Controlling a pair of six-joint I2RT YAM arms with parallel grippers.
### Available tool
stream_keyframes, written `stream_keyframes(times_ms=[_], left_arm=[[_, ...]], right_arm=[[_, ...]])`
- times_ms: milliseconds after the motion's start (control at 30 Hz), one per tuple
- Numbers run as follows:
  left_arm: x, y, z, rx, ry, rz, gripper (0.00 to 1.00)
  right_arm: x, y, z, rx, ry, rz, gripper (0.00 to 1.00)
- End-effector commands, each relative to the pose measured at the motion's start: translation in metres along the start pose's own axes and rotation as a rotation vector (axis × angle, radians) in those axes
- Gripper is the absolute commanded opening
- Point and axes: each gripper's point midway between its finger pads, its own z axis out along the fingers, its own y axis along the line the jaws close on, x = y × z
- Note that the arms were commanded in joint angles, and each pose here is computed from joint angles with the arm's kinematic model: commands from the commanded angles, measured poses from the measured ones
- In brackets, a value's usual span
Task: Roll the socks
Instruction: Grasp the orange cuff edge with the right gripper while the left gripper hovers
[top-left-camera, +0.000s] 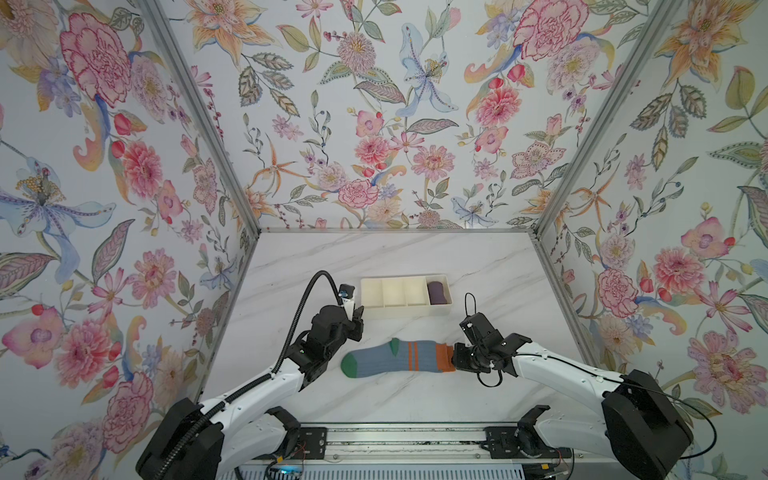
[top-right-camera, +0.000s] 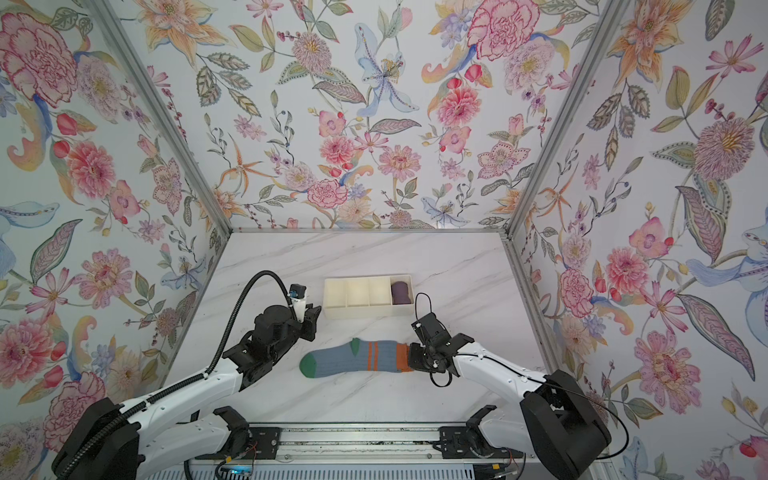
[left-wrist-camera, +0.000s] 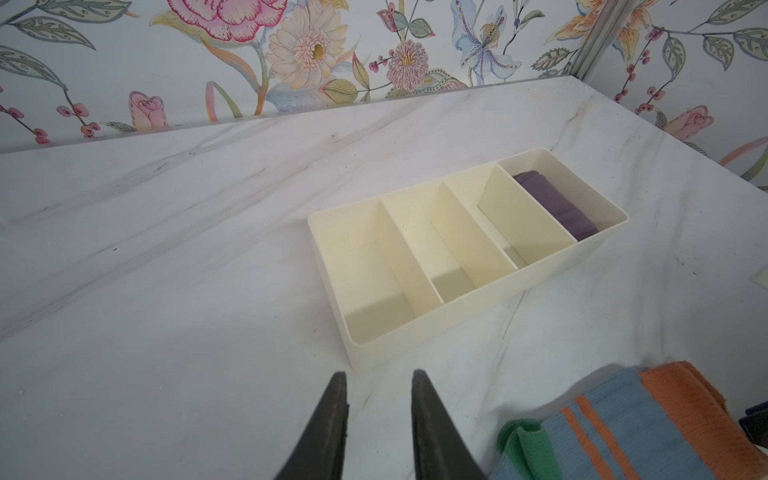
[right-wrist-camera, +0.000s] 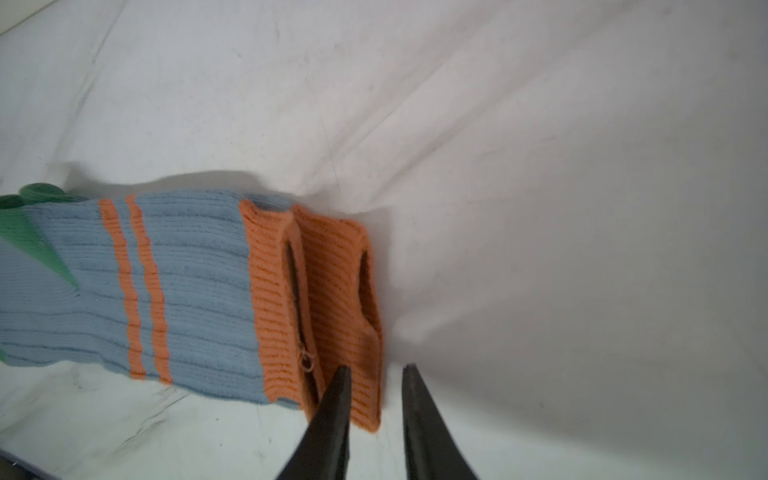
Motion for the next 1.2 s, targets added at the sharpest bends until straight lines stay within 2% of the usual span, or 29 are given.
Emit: stream_keyframes(times_ms=[0,500,833,1000,1167], left_arm=[[-0.007,-0.006,0.000,0.024,-0.014,-0.011,0.29],[-0.007,-0.008,0.004,0.030,-0.006,-0.009,0.27],[-0.006,-0.011,0.007,0.044,0.006,-0.008,0.23],[-0.004,-0.013,0.010,0.051,0.019,-0.006,0.23],[-0.005,-0.015,0.013,0.060,0.022,-0.006,0.23]], right_arm=[[0.006,-0.003,0.005,0.008,0.015,0.015,0.24],[0.012,-0.002,0.010,-0.003,0.030,0.019,0.16],[0.012,-0.001,0.011,-0.010,0.026,0.019,0.00],[0.007,-0.001,0.007,-0.005,0.001,0.011,0.00],[0.003,0.008,-0.003,0.026,-0.044,-0.067,0.00]])
